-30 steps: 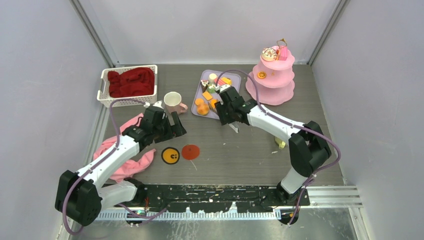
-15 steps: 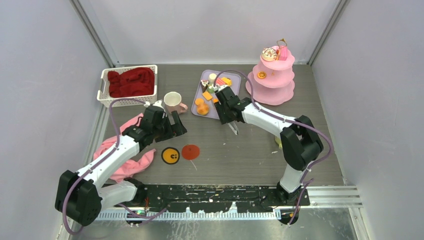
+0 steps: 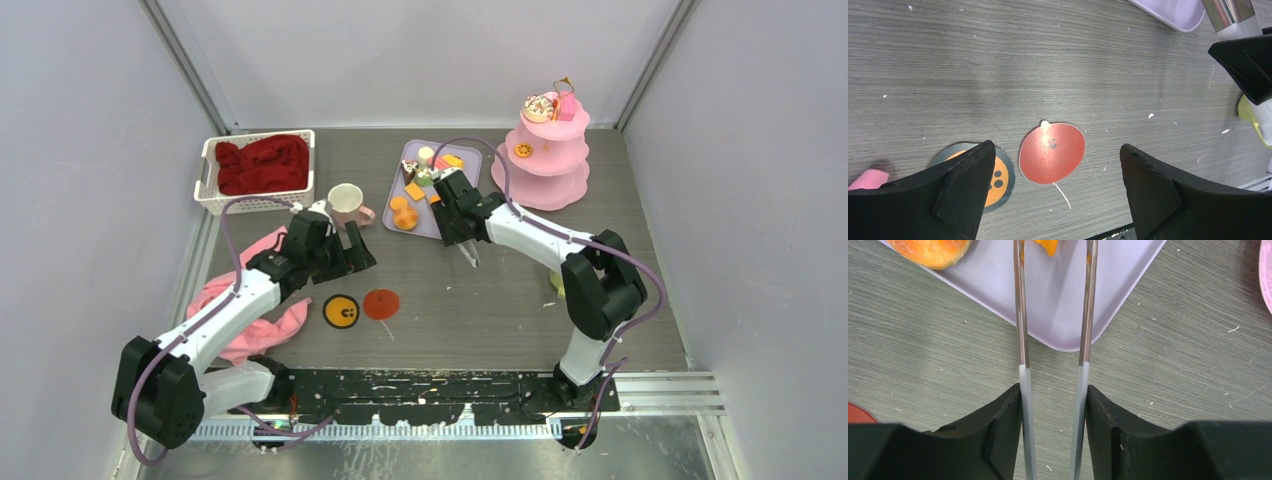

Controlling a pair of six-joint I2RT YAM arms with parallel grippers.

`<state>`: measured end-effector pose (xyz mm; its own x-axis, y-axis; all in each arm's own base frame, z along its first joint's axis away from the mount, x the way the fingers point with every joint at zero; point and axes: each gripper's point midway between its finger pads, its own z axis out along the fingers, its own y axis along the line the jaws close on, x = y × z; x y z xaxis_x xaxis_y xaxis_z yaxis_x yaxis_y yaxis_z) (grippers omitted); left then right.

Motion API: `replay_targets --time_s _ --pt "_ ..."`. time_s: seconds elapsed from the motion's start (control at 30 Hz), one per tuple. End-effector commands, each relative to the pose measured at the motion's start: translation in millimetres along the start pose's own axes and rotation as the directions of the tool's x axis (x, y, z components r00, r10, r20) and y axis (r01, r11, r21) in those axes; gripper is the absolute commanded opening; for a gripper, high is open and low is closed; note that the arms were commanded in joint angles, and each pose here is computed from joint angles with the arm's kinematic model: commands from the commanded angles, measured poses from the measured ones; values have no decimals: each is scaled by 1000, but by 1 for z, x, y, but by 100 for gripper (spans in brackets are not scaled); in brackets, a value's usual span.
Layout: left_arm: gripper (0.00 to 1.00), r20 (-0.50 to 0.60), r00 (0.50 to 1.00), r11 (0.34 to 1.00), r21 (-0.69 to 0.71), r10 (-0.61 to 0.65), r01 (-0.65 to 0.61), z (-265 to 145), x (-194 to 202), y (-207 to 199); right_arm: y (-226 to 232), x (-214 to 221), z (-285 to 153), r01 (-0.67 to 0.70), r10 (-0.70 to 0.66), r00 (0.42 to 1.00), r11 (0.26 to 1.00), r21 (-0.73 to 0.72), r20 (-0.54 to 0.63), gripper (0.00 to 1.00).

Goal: Serve the afternoon tea

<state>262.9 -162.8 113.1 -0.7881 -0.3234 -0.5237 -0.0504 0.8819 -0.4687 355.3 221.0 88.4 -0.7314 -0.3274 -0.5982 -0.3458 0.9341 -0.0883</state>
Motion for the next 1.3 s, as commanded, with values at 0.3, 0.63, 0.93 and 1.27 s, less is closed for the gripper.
replay_targets --time_s 0.3,0.63,0.93,1.27 --pt "94 51 999 999 46 -4 2 -2 -15 -12 -6 -47 -30 -40 40 990 999 2 136 22" --pt "94 43 999 999 44 -3 1 1 -13 -10 -36 -62 -72 -138 151 963 988 -76 222 20" --pt "94 43 999 999 45 -2 0 0 -13 -11 -51 -60 -80 -174 189 954 981 -82 231 19" --pt "94 38 999 998 59 -2 0 1 -13 -14 -84 -55 -108 -254 253 924 967 -33 287 19"
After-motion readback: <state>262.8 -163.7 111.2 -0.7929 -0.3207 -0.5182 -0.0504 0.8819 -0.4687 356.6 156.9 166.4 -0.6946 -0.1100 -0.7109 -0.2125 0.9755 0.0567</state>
